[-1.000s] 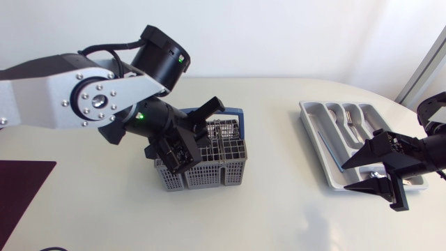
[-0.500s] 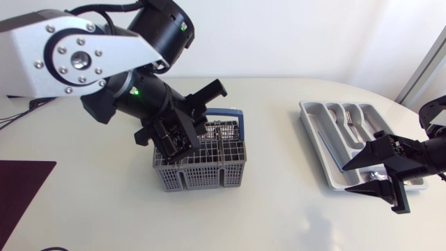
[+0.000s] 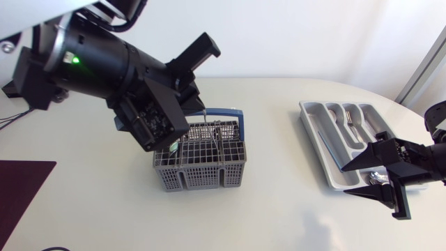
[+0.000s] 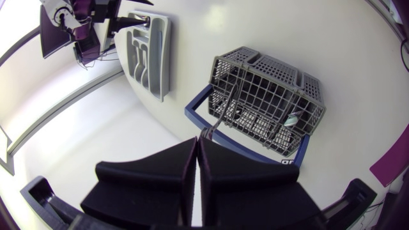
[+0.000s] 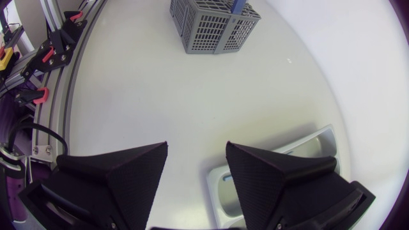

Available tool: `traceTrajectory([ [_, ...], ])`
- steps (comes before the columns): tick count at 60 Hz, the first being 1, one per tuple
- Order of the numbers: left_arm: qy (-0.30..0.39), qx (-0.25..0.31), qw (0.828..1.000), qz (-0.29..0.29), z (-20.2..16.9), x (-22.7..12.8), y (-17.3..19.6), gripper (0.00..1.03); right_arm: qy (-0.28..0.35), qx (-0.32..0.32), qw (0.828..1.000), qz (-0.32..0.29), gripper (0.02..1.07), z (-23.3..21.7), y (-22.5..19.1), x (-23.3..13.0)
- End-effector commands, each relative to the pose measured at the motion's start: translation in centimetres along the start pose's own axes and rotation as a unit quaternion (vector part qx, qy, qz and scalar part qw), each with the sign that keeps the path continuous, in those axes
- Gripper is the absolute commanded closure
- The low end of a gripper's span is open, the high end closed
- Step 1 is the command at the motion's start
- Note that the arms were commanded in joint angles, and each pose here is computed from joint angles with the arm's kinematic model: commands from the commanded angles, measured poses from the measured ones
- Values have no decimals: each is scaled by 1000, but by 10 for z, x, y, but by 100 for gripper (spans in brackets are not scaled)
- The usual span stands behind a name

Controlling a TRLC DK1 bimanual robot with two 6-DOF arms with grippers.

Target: Transfer all utensils from the basket to the drawer tray.

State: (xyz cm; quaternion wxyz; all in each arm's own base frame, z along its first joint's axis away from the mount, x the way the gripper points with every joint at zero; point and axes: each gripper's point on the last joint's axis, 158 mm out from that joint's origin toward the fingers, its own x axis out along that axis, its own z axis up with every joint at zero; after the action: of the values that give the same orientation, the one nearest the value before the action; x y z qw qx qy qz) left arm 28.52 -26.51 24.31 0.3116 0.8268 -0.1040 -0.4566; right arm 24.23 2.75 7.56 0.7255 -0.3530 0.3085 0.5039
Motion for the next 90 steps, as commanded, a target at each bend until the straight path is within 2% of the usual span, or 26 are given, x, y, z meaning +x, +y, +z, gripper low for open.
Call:
traceTrajectory([
  [1, 10, -28, 999, 39, -2, -29, 24, 100, -16, 4, 1000, -12, 40, 7, 3, -2],
  [7, -2, -90, 995, 53, 4, -39, 37, 100, -39, 13, 998, -38, 40, 22, -1, -10],
  [11, -10, -156, 986, 60, 7, -40, 48, 100, -52, 25, 997, -59, 40, 31, -7, -14],
  [12, -12, -178, 982, 56, 7, -38, 49, 100, -56, 26, 996, -63, 40, 33, -7, -15],
  [13, -24, -235, 971, 38, 13, -32, 52, 100, -65, 33, 995, -73, 40, 38, -10, -15],
  [19, -31, -322, 946, 4, 17, -18, 57, 100, -78, 44, 991, -96, 40, 49, -17, -15],
  [20, -35, -357, 933, -17, 23, -12, 57, 100, -84, 46, 990, -103, 40, 54, -18, -15],
  [21, -36, -364, 930, -21, 25, -10, 57, 100, -85, 46, 990, -104, 40, 55, -18, -15],
  [26, -36, -452, 890, -49, 33, 8, 59, 100, -105, 49, 985, -128, 40, 70, -20, -12],
  [33, -30, -513, 855, -70, 38, 30, 55, 100, -113, 58, 980, -156, 40, 88, -22, -5],
  [34, -27, -531, 844, -74, 39, 38, 54, 100, -114, 54, 979, -161, 40, 93, -20, -4],
  [43, -25, -611, 786, -91, 40, 62, 50, 100, -118, 41, 973, -193, 40, 116, -14, 5],
  [48, -30, -673, 732, -103, 36, 76, 49, 100, -121, 36, 969, -210, 40, 128, -14, 8],
  [49, -30, -678, 727, -106, 35, 78, 48, 100, -122, 35, 969, -214, 40, 130, -14, 8],
  [52, -40, -717, 686, -118, 34, 85, 48, 100, -125, 34, 966, -223, 40, 137, -15, 9],
  [55, -46, -740, 659, -128, 35, 91, 46, 100, -130, 35, 964, -231, 40, 145, -16, 10],
  [57, -44, -745, 652, -130, 34, 92, 45, 100, -133, 33, 963, -232, 40, 150, -15, 10],
  [66, -48, -784, 600, -153, 35, 106, 40, 100, -126, 21, 963, -235, 42, 168, -11, 22],
  [75, -47, -798, 576, -171, 43, 113, 36, 100, -116, 8, 962, -246, 57, 179, -17, 37],
  [80, -45, -803, 565, -182, 47, 115, 33, 100, -109, 2, 961, -256, 59, 183, -23, 43],
  [85, -49, -811, 550, -192, 48, 116, 32, 100, -101, -6, 957, -271, 66, 187, -30, 48],
  [90, -49, -815, 541, -202, 50, 117, 30, 100, -88, -19, 954, -286, 66, 189, -36, 53],
])
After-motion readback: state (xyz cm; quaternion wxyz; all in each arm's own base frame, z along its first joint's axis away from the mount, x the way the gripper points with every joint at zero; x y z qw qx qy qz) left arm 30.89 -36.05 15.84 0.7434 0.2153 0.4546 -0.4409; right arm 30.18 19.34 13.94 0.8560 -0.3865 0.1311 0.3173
